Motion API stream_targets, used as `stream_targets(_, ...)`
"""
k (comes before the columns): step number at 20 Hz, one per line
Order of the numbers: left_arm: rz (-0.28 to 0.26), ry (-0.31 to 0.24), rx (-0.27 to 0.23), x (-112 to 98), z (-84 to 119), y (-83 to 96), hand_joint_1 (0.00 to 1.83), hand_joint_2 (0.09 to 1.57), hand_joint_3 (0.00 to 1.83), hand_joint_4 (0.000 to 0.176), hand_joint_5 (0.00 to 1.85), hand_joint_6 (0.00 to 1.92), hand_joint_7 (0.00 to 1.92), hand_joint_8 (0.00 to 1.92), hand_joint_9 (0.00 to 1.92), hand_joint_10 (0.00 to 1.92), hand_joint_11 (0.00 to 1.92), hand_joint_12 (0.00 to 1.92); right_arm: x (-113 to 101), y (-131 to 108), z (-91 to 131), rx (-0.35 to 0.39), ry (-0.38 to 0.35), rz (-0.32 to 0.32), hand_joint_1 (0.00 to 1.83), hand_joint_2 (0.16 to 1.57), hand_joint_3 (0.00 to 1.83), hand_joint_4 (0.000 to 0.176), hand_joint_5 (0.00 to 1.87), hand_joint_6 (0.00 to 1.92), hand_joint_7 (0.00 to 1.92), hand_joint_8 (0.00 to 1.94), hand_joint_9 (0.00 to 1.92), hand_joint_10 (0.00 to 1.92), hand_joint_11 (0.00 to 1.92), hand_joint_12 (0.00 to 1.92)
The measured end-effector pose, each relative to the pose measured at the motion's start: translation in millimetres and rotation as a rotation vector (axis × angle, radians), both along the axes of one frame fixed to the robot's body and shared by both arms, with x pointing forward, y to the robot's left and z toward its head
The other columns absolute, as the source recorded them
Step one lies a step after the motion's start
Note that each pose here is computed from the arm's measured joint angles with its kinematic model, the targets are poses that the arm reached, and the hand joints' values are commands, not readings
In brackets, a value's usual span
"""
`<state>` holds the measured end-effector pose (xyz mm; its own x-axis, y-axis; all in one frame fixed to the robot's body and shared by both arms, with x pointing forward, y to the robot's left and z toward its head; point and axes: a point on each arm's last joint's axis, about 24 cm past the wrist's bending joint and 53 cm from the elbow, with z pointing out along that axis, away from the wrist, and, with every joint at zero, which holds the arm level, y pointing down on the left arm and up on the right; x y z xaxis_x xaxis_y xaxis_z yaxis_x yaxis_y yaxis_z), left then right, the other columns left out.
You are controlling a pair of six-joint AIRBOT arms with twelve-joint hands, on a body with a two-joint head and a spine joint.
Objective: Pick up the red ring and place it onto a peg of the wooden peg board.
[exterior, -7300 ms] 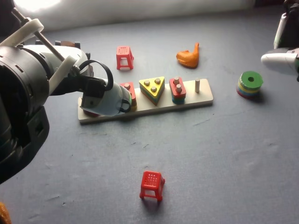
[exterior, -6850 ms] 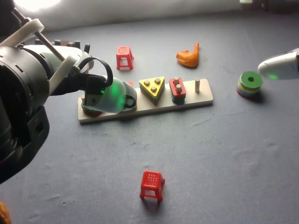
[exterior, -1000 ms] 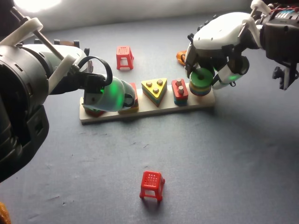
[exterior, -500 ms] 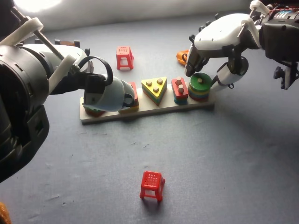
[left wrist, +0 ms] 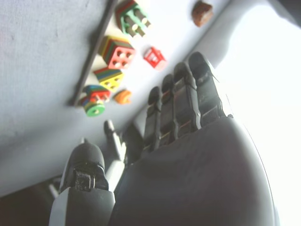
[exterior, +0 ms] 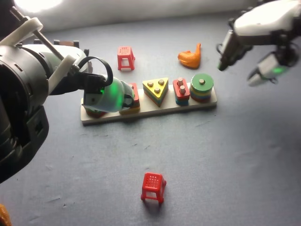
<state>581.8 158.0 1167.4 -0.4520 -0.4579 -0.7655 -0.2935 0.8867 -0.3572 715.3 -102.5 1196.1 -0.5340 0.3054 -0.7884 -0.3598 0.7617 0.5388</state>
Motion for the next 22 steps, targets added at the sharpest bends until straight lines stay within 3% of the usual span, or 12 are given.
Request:
stream_targets(2,0.0,0.001,0.001,0,0,0.1,0.0,1.25,0.0,0.0,0.12,0.0,0.14,0.0,0.14,0.0,0.0,0.35,-11,-21,10,0.023,0.018,-0.024,1.21,1.01,0.0,0.0,0.86,0.05,0.88,0.03,0.84,0.13,0.39,1.23)
stream_targets(3,-0.001,0.001,0.001,0,0,0.0,0.0,1.25,0.0,0.0,0.11,0.0,0.13,0.0,0.13,0.0,0.0,0.34,-15,-30,15,0.025,0.018,-0.034,1.17,1.08,0.0,0.0,0.98,0.74,0.97,0.1,0.85,0.37,0.44,1.32)
stream_targets(4,0.001,0.001,0.002,0,0,0.3,0.0,1.25,0.0,0.0,0.11,0.0,0.13,0.0,0.13,0.0,0.0,0.34,-25,-44,20,0.028,0.023,-0.046,0.98,1.0,0.0,0.0,0.61,1.45,0.72,1.22,0.67,1.35,0.5,1.64)
stream_targets(5,0.002,0.002,0.003,0,0,0.9,0.0,1.24,0.0,0.0,0.14,0.01,0.16,0.01,0.15,0.01,0.0,0.42,-31,-53,22,0.026,0.025,-0.056,0.9,0.94,0.0,0.0,0.65,1.83,0.8,1.8,0.81,1.81,0.79,1.87)
stream_targets(8,0.005,0.002,0.005,0,0,1.8,0.0,1.25,0.0,0.0,0.12,0.01,0.14,0.01,0.14,0.01,0.0,0.36,-57,-78,28,0.024,0.037,-0.08,0.64,0.98,0.02,0.0,1.46,1.92,1.56,1.94,1.6,1.92,1.69,1.92)
stream_targets(9,0.003,0.002,0.003,0,0,1.0,0.0,1.25,0.0,0.0,0.13,0.0,0.15,0.01,0.15,0.01,0.0,0.38,-63,-82,29,0.024,0.037,-0.083,0.59,1.17,0.03,0.012,1.56,1.92,1.7,1.94,1.74,1.92,1.84,1.92)
stream_targets(10,0.001,0.001,0.002,0,0,0.5,0.0,1.25,0.0,0.0,0.12,0.0,0.14,0.0,0.14,0.0,0.0,0.37,-72,-83,34,0.022,0.018,-0.079,0.74,1.27,0.03,0.025,1.55,1.92,1.76,1.94,1.82,1.92,1.9,1.92)
stream_targets(12,0.003,0.001,0.003,0,0,1.0,0.0,1.25,0.0,0.0,0.13,0.0,0.15,0.0,0.15,0.0,0.0,0.37,-79,-84,50,0.002,-0.077,-0.077,1.13,1.35,0.03,0.028,1.5,1.92,1.72,1.94,1.8,1.92,1.92,1.92)
stream_targets(15,0.004,0.002,0.004,0,0,1.2,0.0,1.25,0.0,0.0,0.13,0.0,0.16,0.0,0.16,0.01,0.0,0.41,-94,-79,113,-0.068,-0.448,-0.054,1.18,1.34,0.01,0.0,1.5,1.92,1.69,1.94,1.77,1.92,1.86,1.92)
stream_targets(16,0.004,0.001,0.004,0,0,1.2,0.0,1.25,0.0,0.0,0.14,0.0,0.17,0.0,0.17,0.01,0.0,0.45,-99,-77,126,-0.064,-0.512,-0.049,1.18,1.35,0.01,0.0,1.5,1.92,1.67,1.94,1.75,1.92,1.83,1.92)
stream_targets(18,0.002,0.002,0.003,0,0,0.9,0.0,1.26,0.0,0.0,0.14,0.0,0.15,0.0,0.16,0.0,0.0,0.42,-104,-73,139,-0.058,-0.587,-0.036,1.17,1.35,0.01,0.0,1.52,1.92,1.67,1.94,1.74,1.92,1.81,1.92)
stream_targets(22,0.005,0.002,0.004,0,0,1.6,0.0,1.26,0.0,0.0,0.13,0.0,0.16,0.0,0.17,0.0,0.0,0.44,-107,-76,152,0.016,-0.629,0.001,1.13,1.33,0.0,0.0,1.5,1.92,1.62,1.94,1.69,1.92,1.75,1.92)
